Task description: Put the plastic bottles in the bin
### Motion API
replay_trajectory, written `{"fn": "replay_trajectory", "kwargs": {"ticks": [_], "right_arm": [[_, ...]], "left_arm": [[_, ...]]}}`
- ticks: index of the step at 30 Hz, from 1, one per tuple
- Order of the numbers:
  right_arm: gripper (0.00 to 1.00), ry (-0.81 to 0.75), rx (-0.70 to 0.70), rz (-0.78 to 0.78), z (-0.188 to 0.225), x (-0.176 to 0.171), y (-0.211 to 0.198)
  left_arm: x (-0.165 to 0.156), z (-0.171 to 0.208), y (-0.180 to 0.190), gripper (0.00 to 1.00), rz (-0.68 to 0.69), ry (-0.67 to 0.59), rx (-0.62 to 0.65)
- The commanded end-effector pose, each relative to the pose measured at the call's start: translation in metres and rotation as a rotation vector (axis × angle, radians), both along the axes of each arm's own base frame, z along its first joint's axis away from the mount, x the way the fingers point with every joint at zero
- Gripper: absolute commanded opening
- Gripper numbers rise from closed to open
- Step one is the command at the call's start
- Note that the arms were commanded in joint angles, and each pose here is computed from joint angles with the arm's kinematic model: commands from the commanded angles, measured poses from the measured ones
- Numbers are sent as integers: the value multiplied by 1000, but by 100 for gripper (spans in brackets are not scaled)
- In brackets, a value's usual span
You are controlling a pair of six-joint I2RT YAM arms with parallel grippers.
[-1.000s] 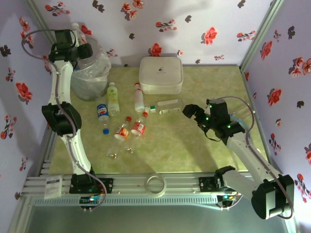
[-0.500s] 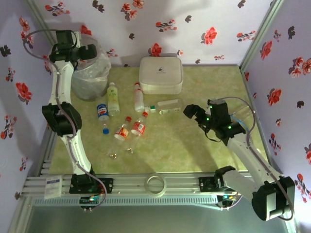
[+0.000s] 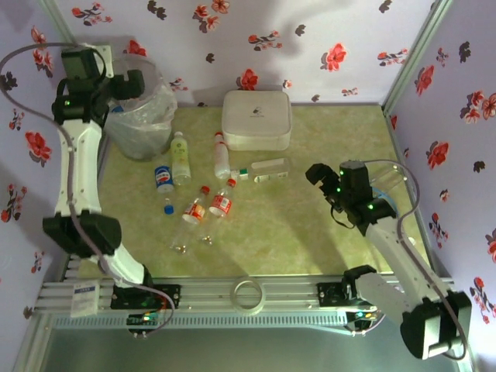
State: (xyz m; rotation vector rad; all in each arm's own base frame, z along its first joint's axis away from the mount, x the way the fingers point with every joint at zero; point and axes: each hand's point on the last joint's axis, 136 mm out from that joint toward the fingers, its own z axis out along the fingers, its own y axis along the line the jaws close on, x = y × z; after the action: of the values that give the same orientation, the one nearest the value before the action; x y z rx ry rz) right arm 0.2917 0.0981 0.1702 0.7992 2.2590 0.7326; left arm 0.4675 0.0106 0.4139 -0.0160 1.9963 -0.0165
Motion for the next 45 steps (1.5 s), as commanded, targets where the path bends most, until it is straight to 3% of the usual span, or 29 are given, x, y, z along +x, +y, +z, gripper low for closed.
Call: {"fn": "replay_trajectory", "kwargs": {"ticks": [1, 4, 9, 16, 19, 25, 30, 34, 39, 45], "right_arm": [[97, 8, 77, -91, 4, 21, 3], [93, -21, 142, -106, 9, 37, 21], [91, -27, 127, -51, 10, 52, 54], [94, 1, 51, -13, 1, 53, 55], [95, 19, 22, -13, -2, 51, 44], [96, 58, -10, -36, -7, 39, 10], [97, 60, -42, -80, -4, 18, -18], [96, 57, -57, -133, -10, 3, -36], [96, 71, -8, -121, -17, 1, -33], [95, 64, 46, -111, -20, 12, -24]], "left_arm": [[-28, -20, -36, 100, -93, 30, 3], [-62, -49, -72, 100, -162, 74, -56], [-108, -101, -113, 100, -232, 163, -139], [-178, -194, -192, 100, -455, 474, -60], [-194, -226, -214, 100, -490, 545, -61], [-181, -253, -252, 99, -541, 561, -1], [-178, -298, -268, 99, -555, 706, 110], [-170, -329, -274, 94, -528, 746, 139], [-164, -343, -256, 89, -431, 766, 234], [-174, -351, -259, 88, -432, 779, 202]]}}
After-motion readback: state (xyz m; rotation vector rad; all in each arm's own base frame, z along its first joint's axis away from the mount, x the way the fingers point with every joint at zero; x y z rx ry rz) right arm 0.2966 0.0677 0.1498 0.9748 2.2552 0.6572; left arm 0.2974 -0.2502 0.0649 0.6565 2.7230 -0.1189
